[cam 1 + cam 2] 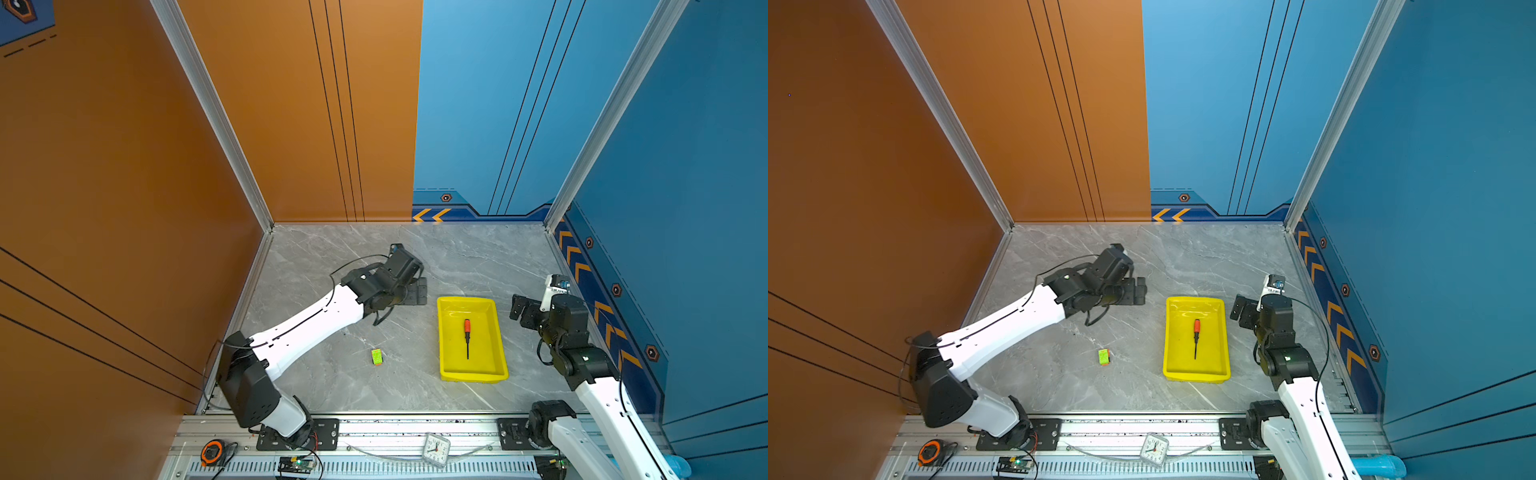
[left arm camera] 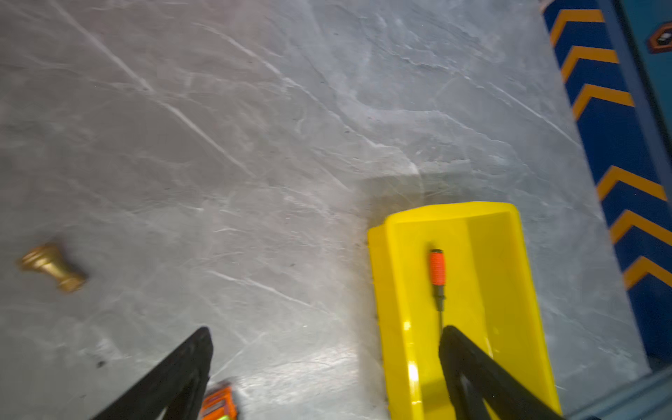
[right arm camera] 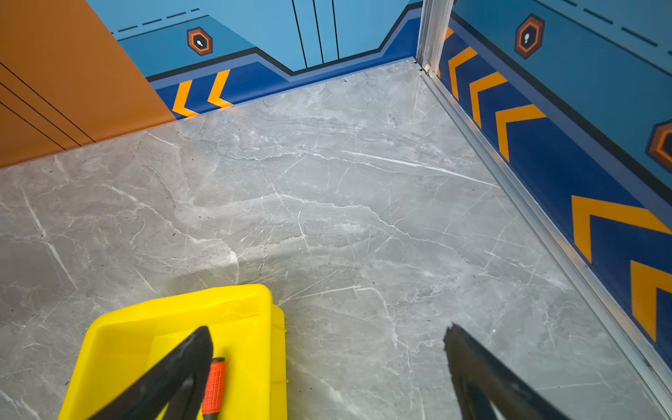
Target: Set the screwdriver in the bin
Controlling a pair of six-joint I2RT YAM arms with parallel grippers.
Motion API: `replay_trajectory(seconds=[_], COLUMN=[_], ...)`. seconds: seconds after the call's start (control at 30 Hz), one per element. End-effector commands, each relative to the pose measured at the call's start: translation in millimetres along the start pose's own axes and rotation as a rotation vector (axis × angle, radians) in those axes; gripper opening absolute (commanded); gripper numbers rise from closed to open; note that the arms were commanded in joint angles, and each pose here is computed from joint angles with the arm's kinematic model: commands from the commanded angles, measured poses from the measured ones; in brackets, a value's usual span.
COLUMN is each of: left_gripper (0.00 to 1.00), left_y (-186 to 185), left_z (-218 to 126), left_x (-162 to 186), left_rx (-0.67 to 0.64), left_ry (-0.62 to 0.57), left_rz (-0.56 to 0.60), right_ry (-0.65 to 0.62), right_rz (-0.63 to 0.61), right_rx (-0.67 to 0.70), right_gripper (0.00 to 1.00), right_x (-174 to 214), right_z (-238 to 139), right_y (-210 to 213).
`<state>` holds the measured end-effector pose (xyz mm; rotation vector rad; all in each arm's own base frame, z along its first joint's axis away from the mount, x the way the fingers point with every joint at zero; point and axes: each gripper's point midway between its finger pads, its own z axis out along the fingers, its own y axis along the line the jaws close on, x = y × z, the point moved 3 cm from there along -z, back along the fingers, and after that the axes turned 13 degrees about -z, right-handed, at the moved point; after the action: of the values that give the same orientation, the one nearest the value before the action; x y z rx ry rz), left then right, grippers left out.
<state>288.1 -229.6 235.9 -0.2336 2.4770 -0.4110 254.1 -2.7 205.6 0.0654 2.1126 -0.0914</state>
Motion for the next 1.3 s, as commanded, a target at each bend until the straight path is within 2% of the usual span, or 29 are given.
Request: replay_trajectory(seconds=[0.0,0.17,0.3,0.47,0.57,0.63,0.83,1.0,1.27], left_gripper=[0.98,0.98,0.98,0.98,0.98,0.98,0.98,0.98,0.98], left_y=[62,146,213,256,267,270,279,277,276], left_z=[-21,-50,-64,-61,-52,-41,-12,5,31], left_x=[-7,-8,-2,10,10,9,3,-4,-28], left_rx=[-0.130,-0.262,-0.420,-0.494,-0.486,-0.463,-0.419,-0.402,-0.357], left_ry=[-0.113,-0.293,-0.415,-0.521,-0.595,-0.601,-0.665,-0.694,-0.713], left_rz=[0.060,0.009,-0.136,-0.190,-0.169,-0.123,-0.097,0.000,0.025], right_ry=[0.001,-0.025,-0.024,-0.064,-0.152,-0.188,-0.166,-0.161,-0.241], right_rz=[0.032,0.049,0.063,0.035,-0.029,-0.031,-0.056,-0.089,-0.125], right_rx=[0.044,0.084,0.163,0.255,0.161,0.152,0.154,0.130,0.102], right_gripper=[1.00,1.00,1.00,1.00,1.00,1.00,1.00,1.00,1.00], right_x=[1,2,11,18,20,23,35,39,23], right_z=[7,16,24,28,37,39,59,79,105], right_y=[-7,-13,-25,-37,-24,-23,-21,-15,-7])
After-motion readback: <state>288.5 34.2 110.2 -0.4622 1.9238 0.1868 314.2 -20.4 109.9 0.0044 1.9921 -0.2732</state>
